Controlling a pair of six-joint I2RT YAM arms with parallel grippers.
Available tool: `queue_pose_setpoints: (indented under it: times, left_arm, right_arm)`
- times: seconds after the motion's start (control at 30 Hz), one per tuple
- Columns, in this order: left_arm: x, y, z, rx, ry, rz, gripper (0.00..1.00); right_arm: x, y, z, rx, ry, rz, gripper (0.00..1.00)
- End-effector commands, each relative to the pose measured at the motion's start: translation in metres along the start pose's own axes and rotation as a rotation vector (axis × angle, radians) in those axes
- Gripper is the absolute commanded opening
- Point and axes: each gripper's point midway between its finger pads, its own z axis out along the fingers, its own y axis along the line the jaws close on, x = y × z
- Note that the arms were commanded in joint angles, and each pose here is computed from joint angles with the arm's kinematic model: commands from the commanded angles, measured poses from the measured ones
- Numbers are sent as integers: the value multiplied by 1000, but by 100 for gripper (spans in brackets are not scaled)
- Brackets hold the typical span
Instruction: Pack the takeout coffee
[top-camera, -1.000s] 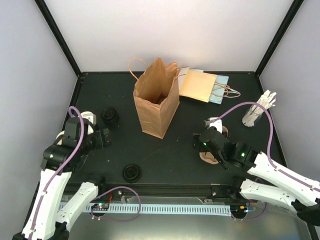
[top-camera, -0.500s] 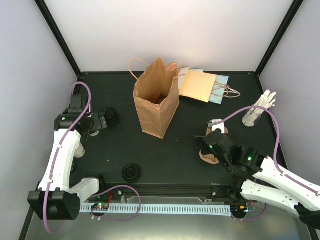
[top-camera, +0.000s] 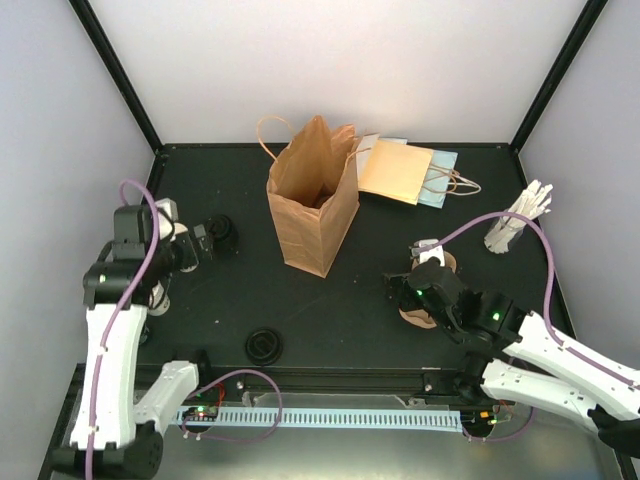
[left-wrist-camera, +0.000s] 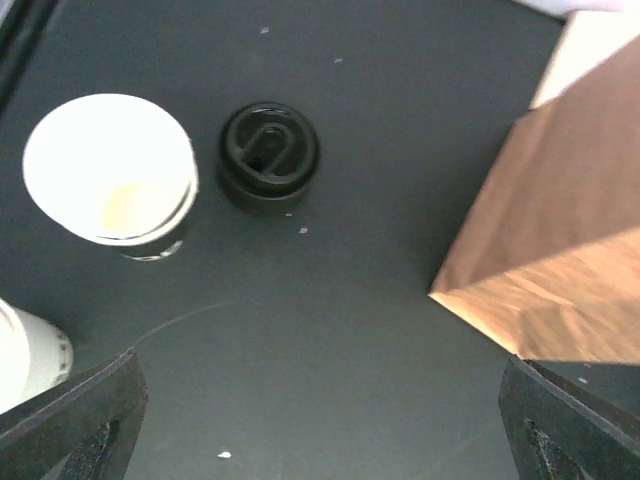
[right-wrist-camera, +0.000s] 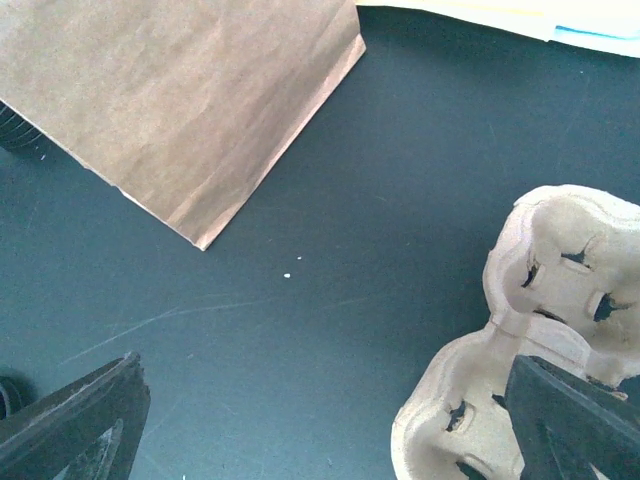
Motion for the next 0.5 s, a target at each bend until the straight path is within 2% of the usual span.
queue_pose_setpoints:
  times: [0.0, 0.1, 0.2, 0.33, 0.47]
  left_arm:
    - [16, -18, -11, 149, -33, -1, 99]
    - [16, 3, 1, 19, 4, 0, 98]
    - [4, 16, 18, -87, 45, 22, 90]
    - [-23, 26, 45, -193, 67, 57, 72]
    - [-35, 38, 77, -301, 163, 57, 67]
  right_arm:
    - [-4, 6, 0, -18, -2, -11, 100]
    - [-4, 5, 1, -10, 5, -15, 100]
    - [-3, 4, 0, -12, 6, -12, 100]
    - [-5, 3, -4, -17, -6, -4, 100]
    - [-7, 1, -9, -12, -5, -3, 100]
